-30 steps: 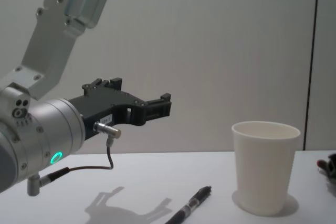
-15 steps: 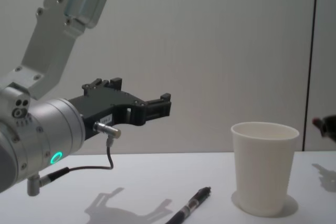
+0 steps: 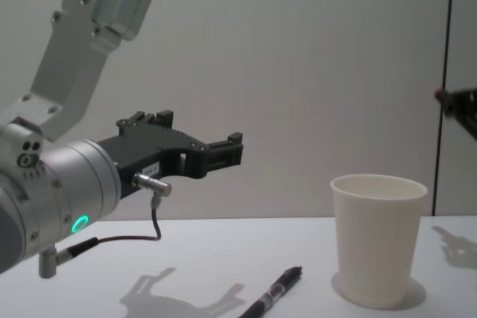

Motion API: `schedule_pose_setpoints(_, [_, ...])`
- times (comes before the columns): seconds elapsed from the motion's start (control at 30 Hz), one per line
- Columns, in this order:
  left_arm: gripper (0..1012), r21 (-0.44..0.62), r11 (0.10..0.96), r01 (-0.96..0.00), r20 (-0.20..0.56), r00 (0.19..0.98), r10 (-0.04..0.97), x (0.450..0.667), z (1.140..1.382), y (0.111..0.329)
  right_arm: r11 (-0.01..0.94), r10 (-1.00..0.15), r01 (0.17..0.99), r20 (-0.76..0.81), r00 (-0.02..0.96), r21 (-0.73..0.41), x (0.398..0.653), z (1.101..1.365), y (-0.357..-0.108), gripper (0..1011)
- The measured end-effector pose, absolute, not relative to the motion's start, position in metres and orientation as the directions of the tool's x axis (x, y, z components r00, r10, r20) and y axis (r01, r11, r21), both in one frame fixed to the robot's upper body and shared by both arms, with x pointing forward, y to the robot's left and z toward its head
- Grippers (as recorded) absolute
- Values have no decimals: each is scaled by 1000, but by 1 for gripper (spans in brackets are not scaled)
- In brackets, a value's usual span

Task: Place the pen into the pen holder.

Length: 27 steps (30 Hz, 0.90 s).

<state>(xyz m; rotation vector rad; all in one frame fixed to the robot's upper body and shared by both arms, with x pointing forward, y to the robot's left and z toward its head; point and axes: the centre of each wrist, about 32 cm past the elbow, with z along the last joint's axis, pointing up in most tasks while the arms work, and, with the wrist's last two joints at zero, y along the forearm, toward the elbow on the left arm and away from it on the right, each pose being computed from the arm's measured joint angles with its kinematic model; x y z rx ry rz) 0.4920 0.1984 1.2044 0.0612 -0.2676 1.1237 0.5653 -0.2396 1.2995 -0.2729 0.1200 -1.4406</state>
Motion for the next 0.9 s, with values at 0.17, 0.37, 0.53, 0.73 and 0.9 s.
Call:
schedule_pose_setpoints(0.17, [1001, -86, 434, -897, 242, 404, 882, 492, 1204, 198, 122, -988, 976, 70, 136, -183, 559, 1311, -235, 184])
schedule_pose_setpoints(0.37, [1001, -86, 434, -897, 242, 404, 882, 492, 1204, 198, 152, -987, 985, 49, 156, -81, 551, 1325, -227, 184])
schedule_pose_setpoints(0.53, [1001, -86, 434, -897, 242, 404, 882, 492, 1204, 198, 183, -983, 983, 33, 183, 10, 542, 1337, -219, 184])
schedule_pose_setpoints(0.73, [1001, -86, 434, -897, 242, 404, 882, 492, 1204, 198, 227, -974, 969, 20, 226, 101, 532, 1348, -208, 183])
schedule_pose_setpoints(0.9, [1001, -86, 434, -897, 242, 404, 882, 492, 1204, 198, 283, -958, 940, 15, 286, 190, 520, 1355, -197, 184])
